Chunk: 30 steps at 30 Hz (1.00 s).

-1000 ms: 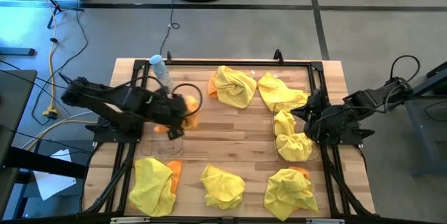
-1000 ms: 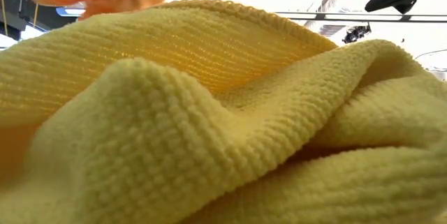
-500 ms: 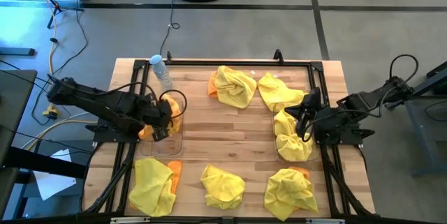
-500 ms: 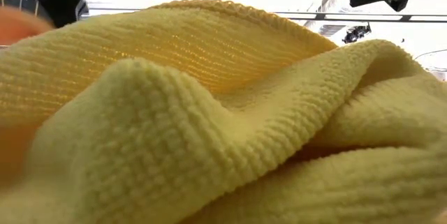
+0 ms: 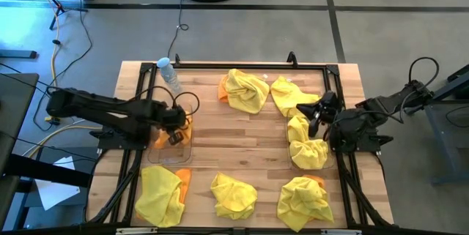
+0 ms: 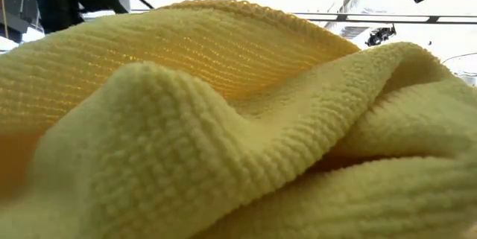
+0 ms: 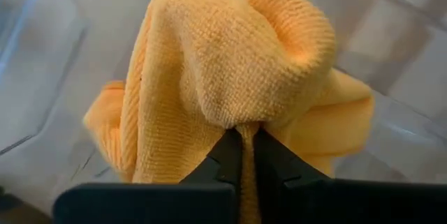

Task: Sort microfiber towel by color & place in baskets
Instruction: Put the orange towel into the left transparent bin, then put the yellow towel into the right transparent bin

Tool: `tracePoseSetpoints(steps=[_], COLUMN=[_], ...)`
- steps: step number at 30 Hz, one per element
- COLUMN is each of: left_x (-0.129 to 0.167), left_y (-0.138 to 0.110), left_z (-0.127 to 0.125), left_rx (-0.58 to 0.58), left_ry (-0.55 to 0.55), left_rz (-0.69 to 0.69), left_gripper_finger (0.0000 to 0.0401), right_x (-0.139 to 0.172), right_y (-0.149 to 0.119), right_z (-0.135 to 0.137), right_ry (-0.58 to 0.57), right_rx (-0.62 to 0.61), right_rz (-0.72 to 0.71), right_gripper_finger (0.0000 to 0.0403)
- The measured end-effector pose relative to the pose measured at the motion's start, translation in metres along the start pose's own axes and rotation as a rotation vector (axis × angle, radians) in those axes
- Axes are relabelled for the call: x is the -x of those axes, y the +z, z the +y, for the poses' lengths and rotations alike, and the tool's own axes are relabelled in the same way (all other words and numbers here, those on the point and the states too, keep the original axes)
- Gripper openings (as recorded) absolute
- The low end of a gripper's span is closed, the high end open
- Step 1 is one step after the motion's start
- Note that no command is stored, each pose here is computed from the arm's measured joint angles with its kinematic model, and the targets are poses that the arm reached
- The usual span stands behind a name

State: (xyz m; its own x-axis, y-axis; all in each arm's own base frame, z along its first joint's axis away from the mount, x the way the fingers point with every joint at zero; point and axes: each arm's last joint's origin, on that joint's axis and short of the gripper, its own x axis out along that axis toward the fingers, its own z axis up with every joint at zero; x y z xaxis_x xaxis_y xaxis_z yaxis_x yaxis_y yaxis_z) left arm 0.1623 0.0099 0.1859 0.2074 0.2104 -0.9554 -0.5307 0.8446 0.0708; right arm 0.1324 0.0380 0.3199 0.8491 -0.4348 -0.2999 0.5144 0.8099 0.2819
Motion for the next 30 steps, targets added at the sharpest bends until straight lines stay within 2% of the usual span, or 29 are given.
tracePoseSetpoints(steps=[6,11,14,21,26,30], left_x=[-0.002,0.000,0.003,0.024,0.053,0.074], left_y=[0.005,0.005,0.003,0.004,0.011,0.020], left_z=[0.012,0.015,0.016,0.019,0.023,0.023], left_rx=[0.058,0.060,0.067,0.076,0.029,-0.006], left_ry=[0.031,-0.052,-0.085,-0.092,-0.089,-0.123], left_rz=[0.021,0.046,0.055,0.045,0.009,-0.097], left_gripper_finger=[0.0065,0.0121,0.0141,0.0149,0.0149,0.0149], right_x=[-0.004,-0.011,-0.015,-0.023,-0.036,-0.063], right_y=[-0.002,-0.007,-0.010,-0.017,-0.023,-0.028], right_z=[0.004,0.009,0.013,0.018,0.026,0.035], right_ry=[-0.025,-0.043,-0.055,-0.089,-0.141,-0.192], right_rx=[-0.089,-0.111,-0.135,-0.269,-0.206,-0.105], right_rz=[-0.012,0.007,0.018,0.022,0.006,-0.010], right_gripper_finger=[0.0016,0.0016,0.0016,0.0016,0.0016,0.0016])
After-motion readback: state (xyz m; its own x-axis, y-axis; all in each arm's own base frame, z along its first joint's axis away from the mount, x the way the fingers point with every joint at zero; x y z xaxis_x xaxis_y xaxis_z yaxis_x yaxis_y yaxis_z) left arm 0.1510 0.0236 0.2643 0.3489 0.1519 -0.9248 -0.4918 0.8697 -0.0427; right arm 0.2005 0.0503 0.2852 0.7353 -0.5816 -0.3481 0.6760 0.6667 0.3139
